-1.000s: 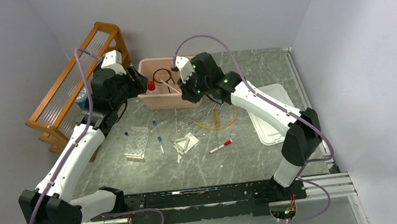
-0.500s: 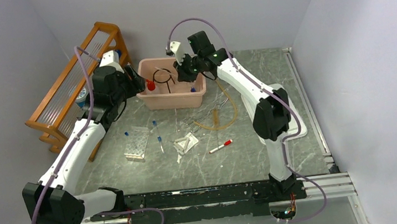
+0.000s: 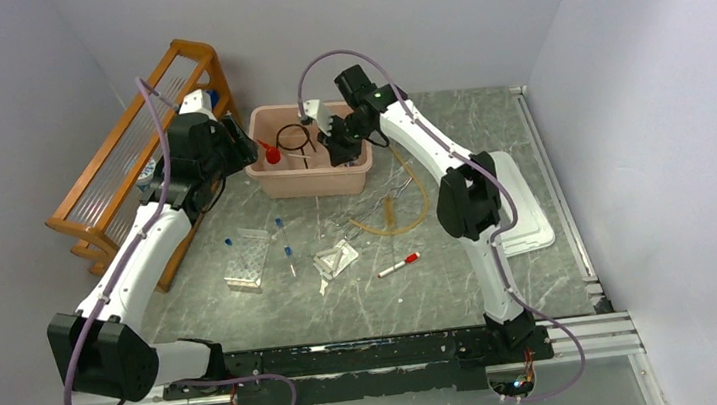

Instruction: Organize the chemistry lab equipment

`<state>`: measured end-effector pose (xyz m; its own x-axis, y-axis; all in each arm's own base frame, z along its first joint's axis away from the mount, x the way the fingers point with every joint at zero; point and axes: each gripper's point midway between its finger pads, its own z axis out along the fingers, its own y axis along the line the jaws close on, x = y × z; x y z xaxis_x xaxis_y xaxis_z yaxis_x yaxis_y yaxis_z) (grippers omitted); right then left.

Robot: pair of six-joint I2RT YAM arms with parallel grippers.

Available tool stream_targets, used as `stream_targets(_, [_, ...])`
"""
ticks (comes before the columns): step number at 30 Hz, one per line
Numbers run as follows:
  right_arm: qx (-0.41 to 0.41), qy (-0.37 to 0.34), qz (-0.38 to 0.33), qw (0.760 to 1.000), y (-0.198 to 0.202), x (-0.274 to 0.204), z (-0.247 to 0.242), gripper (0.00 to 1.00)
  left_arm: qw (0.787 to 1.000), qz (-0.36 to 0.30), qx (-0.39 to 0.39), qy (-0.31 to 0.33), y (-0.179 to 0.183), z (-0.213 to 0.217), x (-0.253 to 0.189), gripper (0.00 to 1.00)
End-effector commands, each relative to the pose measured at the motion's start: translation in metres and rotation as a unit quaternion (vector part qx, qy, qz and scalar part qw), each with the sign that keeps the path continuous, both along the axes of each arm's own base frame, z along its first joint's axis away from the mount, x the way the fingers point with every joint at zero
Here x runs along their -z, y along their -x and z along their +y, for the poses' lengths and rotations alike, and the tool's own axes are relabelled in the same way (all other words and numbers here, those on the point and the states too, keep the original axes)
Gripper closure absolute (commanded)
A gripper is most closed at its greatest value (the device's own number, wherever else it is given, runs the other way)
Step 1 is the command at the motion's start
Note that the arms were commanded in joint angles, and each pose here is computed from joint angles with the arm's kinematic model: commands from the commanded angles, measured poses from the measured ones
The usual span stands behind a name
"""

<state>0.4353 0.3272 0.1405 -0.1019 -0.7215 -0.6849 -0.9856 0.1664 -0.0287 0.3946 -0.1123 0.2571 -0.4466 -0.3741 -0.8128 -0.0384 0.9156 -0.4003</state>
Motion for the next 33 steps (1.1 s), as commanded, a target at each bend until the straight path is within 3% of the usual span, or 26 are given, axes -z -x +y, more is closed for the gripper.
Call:
stream_targets(1, [-0.028,0.010,0.011,0.999,0.003,0.007,-0.007,0.97,1.000,0.014,0.001,0.004,-0.003,0.001,0.001,0.37])
stream_targets(16, [-0.010,0.032,0.002,0.999,-0.027,0.062,0.006,0.95,0.999,0.047,-0.005,-0.010,-0.008,0.005,0.015,0.38])
stream_targets(22, [0.007,0.029,0.021,0.999,-0.024,0.074,0.007,0.83,0.999,0.043,-0.006,-0.004,-0.010,0.003,0.013,0.37])
stream_targets(27, [0.038,0.011,0.041,0.998,-0.021,0.067,0.010,0.67,0.999,0.035,-0.015,0.008,-0.012,0.003,0.012,0.37])
stream_targets(33, [0.058,-0.009,0.037,0.998,-0.023,0.051,0.006,0.64,1.000,0.012,-0.023,0.012,-0.025,0.003,0.008,0.37])
